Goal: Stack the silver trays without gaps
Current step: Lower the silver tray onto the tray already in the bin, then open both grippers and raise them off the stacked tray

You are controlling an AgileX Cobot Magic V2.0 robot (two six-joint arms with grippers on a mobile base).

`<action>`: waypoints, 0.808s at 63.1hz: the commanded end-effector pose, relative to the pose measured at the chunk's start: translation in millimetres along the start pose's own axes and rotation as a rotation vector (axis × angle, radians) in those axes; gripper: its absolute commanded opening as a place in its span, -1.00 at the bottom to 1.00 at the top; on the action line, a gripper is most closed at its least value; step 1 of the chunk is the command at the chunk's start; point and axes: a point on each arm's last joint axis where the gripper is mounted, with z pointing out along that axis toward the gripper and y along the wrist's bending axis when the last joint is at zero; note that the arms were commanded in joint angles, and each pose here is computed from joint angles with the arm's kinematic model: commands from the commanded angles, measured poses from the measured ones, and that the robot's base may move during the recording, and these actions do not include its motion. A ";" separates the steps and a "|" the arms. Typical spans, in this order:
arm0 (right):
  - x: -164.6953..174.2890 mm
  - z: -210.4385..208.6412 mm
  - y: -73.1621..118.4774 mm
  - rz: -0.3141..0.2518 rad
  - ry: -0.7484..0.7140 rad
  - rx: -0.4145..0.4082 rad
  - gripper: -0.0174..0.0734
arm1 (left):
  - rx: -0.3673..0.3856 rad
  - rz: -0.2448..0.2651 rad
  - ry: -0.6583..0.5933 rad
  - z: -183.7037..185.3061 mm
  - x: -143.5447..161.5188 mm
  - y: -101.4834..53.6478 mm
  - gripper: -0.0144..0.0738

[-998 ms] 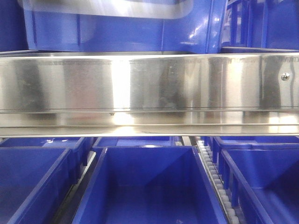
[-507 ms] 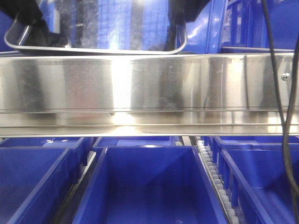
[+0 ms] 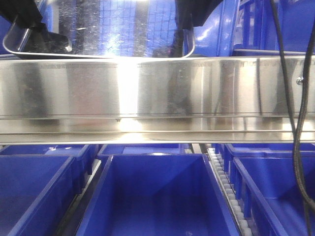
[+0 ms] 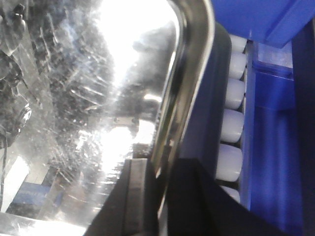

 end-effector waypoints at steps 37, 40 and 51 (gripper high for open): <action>-2.1 4.1 -0.9 -0.047 -0.019 0.026 0.37 | -0.003 0.017 -0.060 -7.1 -7.1 -0.7 0.17; -1.9 4.1 -1.0 -0.047 -0.017 0.028 0.31 | -0.003 0.017 -0.060 -7.1 -7.1 -0.7 0.17; 0.3 4.0 -3.1 -0.046 0.008 0.050 -0.28 | 0.004 0.012 -0.059 -7.1 -7.0 -1.3 0.07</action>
